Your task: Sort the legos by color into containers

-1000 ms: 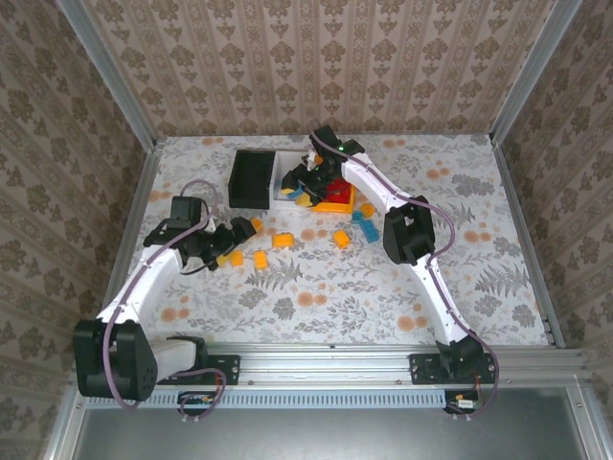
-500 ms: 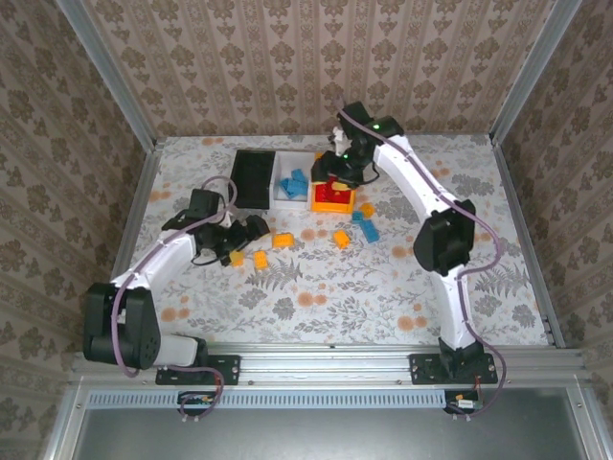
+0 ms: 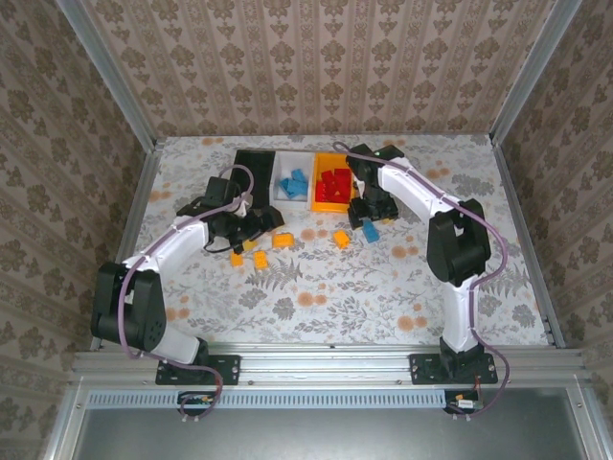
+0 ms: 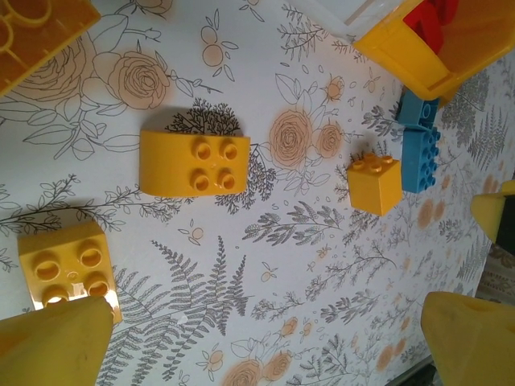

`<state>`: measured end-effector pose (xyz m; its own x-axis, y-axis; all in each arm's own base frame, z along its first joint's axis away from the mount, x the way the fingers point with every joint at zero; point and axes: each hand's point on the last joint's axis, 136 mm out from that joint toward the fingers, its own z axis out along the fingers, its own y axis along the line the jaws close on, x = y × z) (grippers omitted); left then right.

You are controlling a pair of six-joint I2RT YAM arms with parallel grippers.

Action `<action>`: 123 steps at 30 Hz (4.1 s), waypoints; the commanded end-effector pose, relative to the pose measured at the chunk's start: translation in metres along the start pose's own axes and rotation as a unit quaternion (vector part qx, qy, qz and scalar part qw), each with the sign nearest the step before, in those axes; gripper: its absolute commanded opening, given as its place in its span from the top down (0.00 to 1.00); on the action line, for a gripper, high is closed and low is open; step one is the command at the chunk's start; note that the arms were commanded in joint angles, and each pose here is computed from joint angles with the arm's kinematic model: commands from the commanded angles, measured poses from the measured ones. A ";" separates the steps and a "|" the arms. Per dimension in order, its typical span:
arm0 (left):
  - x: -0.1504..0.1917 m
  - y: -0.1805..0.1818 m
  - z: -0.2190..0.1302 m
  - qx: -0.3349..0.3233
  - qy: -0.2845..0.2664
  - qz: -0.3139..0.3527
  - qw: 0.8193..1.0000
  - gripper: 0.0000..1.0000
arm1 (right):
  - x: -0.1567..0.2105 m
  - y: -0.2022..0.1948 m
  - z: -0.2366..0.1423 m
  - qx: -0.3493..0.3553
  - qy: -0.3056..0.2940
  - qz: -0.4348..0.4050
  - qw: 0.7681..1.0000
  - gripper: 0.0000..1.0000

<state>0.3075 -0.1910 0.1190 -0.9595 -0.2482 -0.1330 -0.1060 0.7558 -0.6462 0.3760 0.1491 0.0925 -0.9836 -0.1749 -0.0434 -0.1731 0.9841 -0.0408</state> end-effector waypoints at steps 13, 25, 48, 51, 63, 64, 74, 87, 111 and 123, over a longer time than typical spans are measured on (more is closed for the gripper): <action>0.006 0.003 -0.018 -0.012 -0.014 -0.001 1.000 0.00 | -0.009 -0.012 0.055 -0.009 0.043 0.023 0.999 0.33; 0.010 0.006 -0.023 -0.016 -0.020 -0.007 1.000 0.00 | -0.003 -0.013 0.080 -0.003 0.069 0.018 0.997 0.38; 0.002 0.005 -0.006 0.000 -0.015 -0.023 1.000 0.00 | 0.007 -0.025 0.040 -0.003 0.035 0.038 0.999 0.61; -0.003 0.000 0.000 0.004 -0.012 -0.020 1.000 0.00 | 0.006 -0.030 0.021 -0.024 0.017 0.057 0.998 0.62; -0.001 -0.003 0.000 0.002 -0.007 -0.011 1.000 0.00 | -0.060 0.010 -0.082 -0.234 -0.087 0.130 0.960 0.62; -0.001 -0.003 -0.001 0.002 -0.008 -0.011 1.000 0.00 | -0.068 0.018 -0.090 -0.259 -0.092 0.138 0.952 0.62; 0.003 0.011 -0.016 0.000 -0.021 -0.024 0.999 0.00 | -0.145 0.081 -0.117 -0.427 -0.108 0.195 0.876 0.64; 0.016 0.039 -0.042 -0.012 -0.040 -0.049 0.998 0.00 | -0.195 0.144 -0.050 -0.470 -0.057 0.244 0.846 0.65; 0.019 0.055 -0.057 -0.012 -0.054 -0.073 0.996 0.00 | -0.200 0.156 -0.025 -0.475 -0.034 0.254 0.842 0.41; 0.018 0.062 -0.051 -0.059 -0.032 -0.054 0.996 0.00 | -0.170 0.145 -0.074 -0.453 -0.059 0.188 0.869 0.41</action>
<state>0.2699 -0.1188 0.1112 -0.9046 -0.4155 -0.0945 -0.2770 0.7420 -0.6105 0.5395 0.3320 0.1325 -0.9606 0.2719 0.0583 0.2025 0.5402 0.8168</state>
